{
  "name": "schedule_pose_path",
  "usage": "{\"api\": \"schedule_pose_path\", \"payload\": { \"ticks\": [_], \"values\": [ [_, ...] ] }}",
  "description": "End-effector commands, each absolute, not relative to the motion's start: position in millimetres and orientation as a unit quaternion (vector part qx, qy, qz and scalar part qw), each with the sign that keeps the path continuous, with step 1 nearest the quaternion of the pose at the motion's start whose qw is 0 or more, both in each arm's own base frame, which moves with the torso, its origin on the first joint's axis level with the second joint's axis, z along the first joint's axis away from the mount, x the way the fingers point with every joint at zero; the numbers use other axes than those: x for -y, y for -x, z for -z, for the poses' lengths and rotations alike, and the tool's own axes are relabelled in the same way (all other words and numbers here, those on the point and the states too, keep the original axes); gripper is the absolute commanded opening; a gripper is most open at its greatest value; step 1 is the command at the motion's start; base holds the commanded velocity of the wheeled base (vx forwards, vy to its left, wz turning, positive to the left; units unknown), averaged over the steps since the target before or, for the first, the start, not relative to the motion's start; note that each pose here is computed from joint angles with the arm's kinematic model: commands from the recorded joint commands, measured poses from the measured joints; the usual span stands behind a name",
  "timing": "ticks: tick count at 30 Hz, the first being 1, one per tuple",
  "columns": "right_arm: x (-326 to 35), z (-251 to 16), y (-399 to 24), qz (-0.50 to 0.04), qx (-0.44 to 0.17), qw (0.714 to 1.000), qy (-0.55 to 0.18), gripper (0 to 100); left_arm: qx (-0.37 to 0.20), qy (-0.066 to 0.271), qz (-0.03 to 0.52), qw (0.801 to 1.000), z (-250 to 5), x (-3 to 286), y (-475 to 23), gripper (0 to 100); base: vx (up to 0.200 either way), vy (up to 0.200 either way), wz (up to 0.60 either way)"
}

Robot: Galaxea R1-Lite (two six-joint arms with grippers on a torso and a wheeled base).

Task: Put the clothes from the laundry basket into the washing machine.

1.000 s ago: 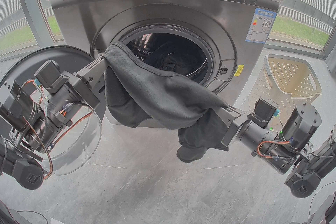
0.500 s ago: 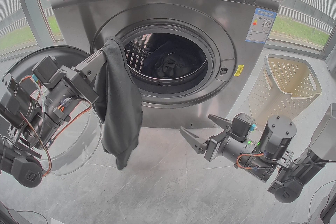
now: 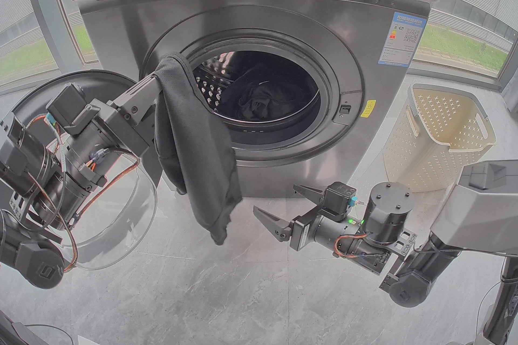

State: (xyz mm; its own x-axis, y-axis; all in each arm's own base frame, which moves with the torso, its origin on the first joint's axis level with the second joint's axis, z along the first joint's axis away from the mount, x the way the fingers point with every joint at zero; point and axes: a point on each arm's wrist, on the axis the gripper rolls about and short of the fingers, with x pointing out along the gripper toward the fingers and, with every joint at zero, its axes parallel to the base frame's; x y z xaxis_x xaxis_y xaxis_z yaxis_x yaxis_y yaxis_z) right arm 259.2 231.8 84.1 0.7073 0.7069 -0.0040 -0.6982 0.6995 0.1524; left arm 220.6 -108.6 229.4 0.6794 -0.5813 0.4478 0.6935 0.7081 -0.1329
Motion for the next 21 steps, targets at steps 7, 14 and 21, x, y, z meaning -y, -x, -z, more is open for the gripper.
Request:
{"api": "schedule_pose_path", "payload": {
  "ticks": [7, 14, 21],
  "values": [
    [-230.7, -60.0, -287.9, -0.368, -0.039, 0.927, -0.059, 100, 0.19, 0.148, 0.353, 0.904, -229.2, 108.6, -220.5, 0, 0.0, 0.0, 0.0],
    [-243.8, -54.9, -282.2, -0.397, -0.034, 0.915, -0.057, 100, 0.189, 0.148, 0.354, 0.904, -228.4, 108.9, -220.2, 0, 0.0, 0.0, 0.0],
    [-262.1, -45.4, -272.3, -0.423, -0.042, 0.904, -0.055, 100, 0.188, 0.148, 0.353, 0.905, -228.1, 108.6, -219.7, 0, 0.0, 0.0, 0.0]
  ]
}}
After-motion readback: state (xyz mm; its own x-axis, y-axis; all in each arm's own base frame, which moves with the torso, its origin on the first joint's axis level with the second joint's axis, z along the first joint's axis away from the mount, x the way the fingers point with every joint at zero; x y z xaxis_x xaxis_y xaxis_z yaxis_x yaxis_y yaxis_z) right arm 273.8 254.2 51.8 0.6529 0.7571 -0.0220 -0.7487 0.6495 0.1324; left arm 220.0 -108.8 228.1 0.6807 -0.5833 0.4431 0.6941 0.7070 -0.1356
